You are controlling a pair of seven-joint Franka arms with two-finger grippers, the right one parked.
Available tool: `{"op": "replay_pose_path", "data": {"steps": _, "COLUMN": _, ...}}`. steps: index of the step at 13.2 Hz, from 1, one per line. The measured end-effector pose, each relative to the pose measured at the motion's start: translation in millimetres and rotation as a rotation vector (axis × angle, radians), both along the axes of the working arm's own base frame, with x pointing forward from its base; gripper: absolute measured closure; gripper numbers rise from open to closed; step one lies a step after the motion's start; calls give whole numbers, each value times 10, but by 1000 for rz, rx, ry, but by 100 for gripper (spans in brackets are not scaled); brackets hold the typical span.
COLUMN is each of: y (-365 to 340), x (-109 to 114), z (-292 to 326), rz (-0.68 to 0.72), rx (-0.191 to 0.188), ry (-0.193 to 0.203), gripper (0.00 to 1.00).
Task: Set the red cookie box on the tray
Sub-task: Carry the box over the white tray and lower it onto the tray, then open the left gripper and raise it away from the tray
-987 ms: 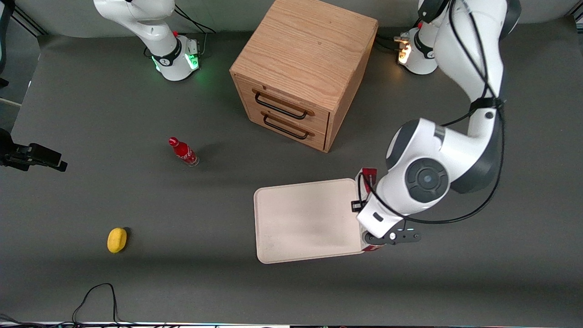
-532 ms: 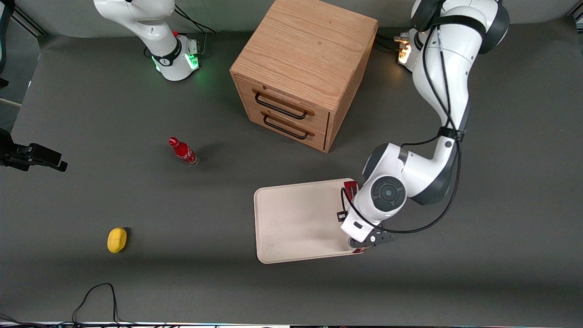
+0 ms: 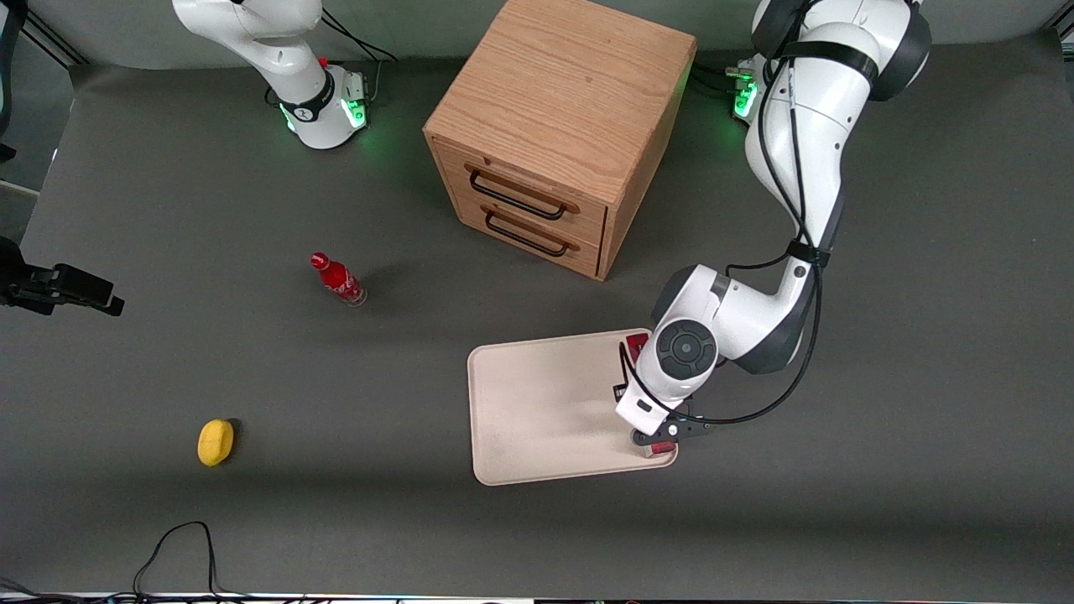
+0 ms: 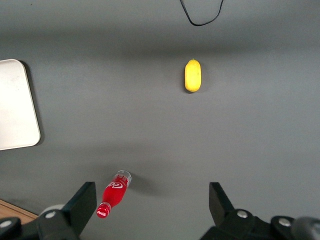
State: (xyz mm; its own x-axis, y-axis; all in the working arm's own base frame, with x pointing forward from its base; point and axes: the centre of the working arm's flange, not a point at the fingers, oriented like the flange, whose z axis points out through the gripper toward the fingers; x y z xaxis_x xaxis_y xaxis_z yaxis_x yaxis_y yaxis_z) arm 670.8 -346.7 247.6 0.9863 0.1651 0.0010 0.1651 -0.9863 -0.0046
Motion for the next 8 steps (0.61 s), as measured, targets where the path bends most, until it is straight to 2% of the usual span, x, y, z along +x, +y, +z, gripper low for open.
{"op": "replay_pose_path", "data": {"steps": 2, "y": 35, "x": 47, "z": 169, "rz": 6, "rx": -9, "ry": -28, "gripper": 41}}
{"op": "replay_pose_path", "data": {"steps": 5, "y": 445, "x": 143, "z": 908, "rz": 58, "rx": -22, "ry": -91, "gripper": 5}}
{"op": "replay_pose_path", "data": {"steps": 6, "y": 691, "x": 114, "z": 1218, "rz": 84, "rx": -20, "ry": -99, "gripper": 0}}
{"op": "replay_pose_path", "data": {"steps": 8, "y": 1227, "x": -65, "z": 1839, "rz": 105, "rx": 0, "ry": -70, "gripper": 0}}
